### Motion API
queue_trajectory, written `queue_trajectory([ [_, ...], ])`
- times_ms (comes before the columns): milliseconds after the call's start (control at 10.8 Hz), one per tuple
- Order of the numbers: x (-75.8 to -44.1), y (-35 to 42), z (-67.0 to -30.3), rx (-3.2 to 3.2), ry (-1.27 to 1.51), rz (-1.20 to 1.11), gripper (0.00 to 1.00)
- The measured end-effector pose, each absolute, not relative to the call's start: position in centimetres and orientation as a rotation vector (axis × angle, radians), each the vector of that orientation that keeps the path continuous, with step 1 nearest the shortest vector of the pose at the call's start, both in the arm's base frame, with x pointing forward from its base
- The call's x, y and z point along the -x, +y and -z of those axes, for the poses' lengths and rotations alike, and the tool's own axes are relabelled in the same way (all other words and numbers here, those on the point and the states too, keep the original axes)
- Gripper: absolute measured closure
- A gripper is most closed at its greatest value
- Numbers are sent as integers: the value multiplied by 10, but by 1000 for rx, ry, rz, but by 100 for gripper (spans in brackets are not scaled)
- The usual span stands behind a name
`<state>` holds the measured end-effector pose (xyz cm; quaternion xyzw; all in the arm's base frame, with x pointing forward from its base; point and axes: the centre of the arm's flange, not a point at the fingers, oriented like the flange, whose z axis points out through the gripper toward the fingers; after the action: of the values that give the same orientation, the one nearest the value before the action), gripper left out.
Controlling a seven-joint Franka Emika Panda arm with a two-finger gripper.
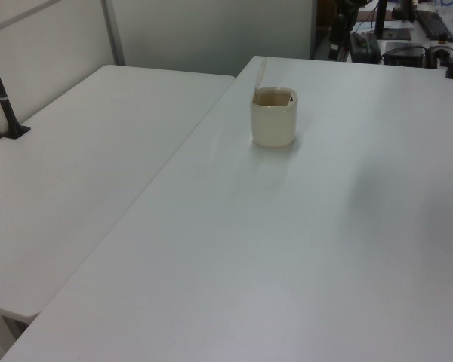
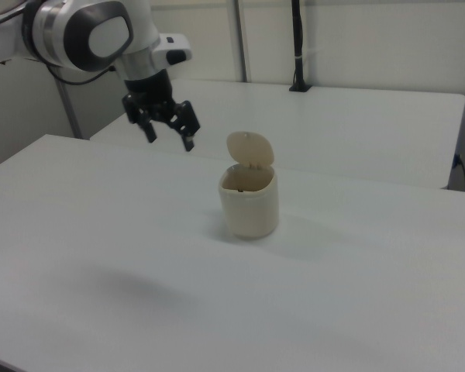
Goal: Close the trash bin
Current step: 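Move the gripper over the open cream trash bin lid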
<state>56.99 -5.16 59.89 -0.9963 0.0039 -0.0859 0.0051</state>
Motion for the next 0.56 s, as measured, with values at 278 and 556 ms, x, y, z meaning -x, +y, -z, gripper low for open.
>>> queue_trajectory([
  [278, -600, -72, -602, 3094, 125, 593, 3],
  [556, -642, -74, -599, 3011, 366, 830, 4],
])
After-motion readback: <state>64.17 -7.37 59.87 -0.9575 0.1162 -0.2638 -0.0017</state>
